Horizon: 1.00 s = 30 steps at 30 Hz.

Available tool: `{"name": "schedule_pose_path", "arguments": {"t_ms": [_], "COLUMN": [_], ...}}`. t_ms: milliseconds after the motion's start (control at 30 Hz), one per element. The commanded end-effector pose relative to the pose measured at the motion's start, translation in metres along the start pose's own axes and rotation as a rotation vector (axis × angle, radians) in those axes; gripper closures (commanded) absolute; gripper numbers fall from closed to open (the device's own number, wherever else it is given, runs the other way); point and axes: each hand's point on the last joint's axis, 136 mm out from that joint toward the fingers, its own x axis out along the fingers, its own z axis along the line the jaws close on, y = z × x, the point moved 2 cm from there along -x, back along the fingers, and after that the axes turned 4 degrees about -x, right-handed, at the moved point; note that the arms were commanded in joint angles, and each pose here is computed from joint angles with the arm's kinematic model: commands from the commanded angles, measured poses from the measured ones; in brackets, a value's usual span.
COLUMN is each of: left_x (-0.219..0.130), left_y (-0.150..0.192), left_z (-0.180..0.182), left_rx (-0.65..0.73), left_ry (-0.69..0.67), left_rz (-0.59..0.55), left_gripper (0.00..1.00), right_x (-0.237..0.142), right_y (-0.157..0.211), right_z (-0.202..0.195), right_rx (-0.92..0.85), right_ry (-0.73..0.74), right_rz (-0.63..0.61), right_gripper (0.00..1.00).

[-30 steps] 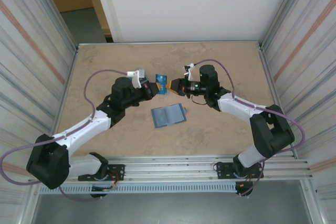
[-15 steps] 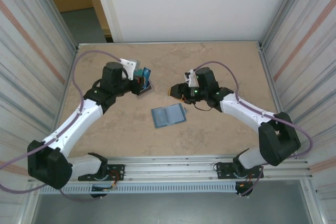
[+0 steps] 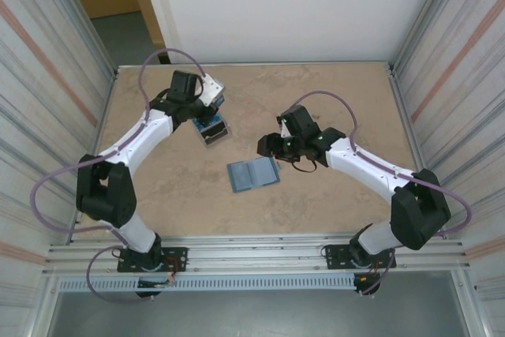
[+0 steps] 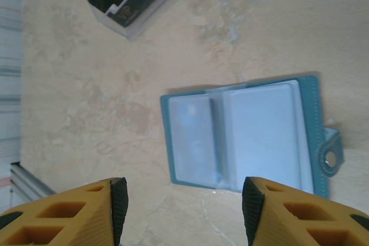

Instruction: Take the credit cards out of the card holder

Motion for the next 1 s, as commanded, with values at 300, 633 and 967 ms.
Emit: {"name": "schedule_pose_path", "arguments": {"t_ms": [300, 633, 967], "left_x": [0.029, 0.047, 0.057], "left_y": [0.020, 0.034, 0.049], "left_z": [0.022, 0.014, 0.015], "left_rx": [0.169, 0.193, 0.218], "left_ry": [0.061, 0.114, 0.112], "left_rz": [0.036, 0.058, 0.095], "left_gripper": [1.00, 1.00, 1.00], "right_x": [0.001, 0.004, 0.006], "right_y": [0.002, 0.001, 0.002], "right_z": [-0.016, -0.017, -0.015], "right_rx": [-0.001, 0.008, 0.009], "right_ry": [0.126, 0.138, 0.129], "right_rz": [0.015, 0.021, 0.028], "right_gripper": [0.43, 0.43, 0.43]}}
